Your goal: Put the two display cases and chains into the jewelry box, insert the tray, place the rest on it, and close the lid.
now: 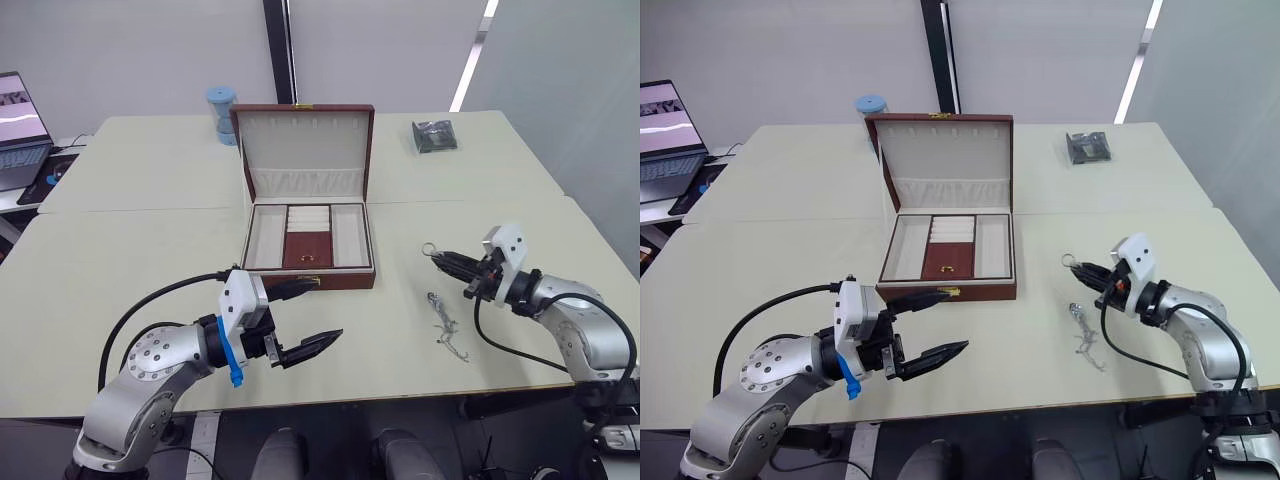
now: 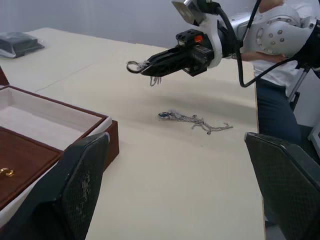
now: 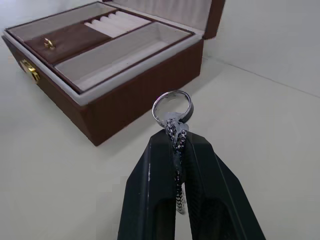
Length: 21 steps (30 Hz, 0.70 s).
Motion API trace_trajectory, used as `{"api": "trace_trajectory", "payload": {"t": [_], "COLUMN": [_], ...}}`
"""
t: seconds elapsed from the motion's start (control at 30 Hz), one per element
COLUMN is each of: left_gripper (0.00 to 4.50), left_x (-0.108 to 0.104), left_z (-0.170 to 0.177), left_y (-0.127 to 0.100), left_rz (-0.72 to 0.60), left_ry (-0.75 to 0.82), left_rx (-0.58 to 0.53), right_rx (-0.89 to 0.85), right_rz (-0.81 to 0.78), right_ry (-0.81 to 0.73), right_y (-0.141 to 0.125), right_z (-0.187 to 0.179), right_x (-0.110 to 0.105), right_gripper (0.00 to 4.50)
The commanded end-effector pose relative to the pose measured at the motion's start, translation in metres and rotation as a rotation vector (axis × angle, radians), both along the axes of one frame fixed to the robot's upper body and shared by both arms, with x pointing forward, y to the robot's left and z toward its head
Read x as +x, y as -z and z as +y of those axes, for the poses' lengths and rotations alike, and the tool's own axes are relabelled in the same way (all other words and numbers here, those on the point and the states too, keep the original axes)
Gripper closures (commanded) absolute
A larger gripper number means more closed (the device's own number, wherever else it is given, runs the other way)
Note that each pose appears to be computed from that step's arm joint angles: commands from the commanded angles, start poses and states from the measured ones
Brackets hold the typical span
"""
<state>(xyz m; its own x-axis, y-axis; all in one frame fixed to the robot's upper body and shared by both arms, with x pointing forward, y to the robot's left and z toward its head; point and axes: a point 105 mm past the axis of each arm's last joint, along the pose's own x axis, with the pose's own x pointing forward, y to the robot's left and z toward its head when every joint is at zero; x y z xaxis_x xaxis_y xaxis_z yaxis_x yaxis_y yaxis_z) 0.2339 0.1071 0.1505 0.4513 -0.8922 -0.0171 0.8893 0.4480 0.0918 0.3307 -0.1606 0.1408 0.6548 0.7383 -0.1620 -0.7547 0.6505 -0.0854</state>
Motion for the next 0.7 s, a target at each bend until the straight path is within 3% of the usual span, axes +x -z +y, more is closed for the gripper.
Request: {"api": "trace_trajectory", "payload": {"t": [0.03, 0.43, 0.7], "left_gripper": [0.00, 0.00, 0.00], "left_x": [0.000, -0.006, -0.018], "left_z": [0.003, 0.036, 0.055], "left_y": [-0.014, -0.016, -0.002], "left_rz": [-0.073, -0.092, -0.071], "left_ry": [-0.074, -0.392, -0.562], "left_rx": [-0.022, -0.058, -0.075], "right_rx": [0.038, 0.035, 0.045], "right_rz": [-0.062, -0.103, -0.131], "right_ry": [-0.081, -0.271, -0.363], "right_y": [-0.027, -0.060, -0.076], "right_z": [0.024, 0.120, 0.183], "right_x": [0.002, 0.041, 0.052], "right_gripper": [4.48, 4.48, 4.48]}}
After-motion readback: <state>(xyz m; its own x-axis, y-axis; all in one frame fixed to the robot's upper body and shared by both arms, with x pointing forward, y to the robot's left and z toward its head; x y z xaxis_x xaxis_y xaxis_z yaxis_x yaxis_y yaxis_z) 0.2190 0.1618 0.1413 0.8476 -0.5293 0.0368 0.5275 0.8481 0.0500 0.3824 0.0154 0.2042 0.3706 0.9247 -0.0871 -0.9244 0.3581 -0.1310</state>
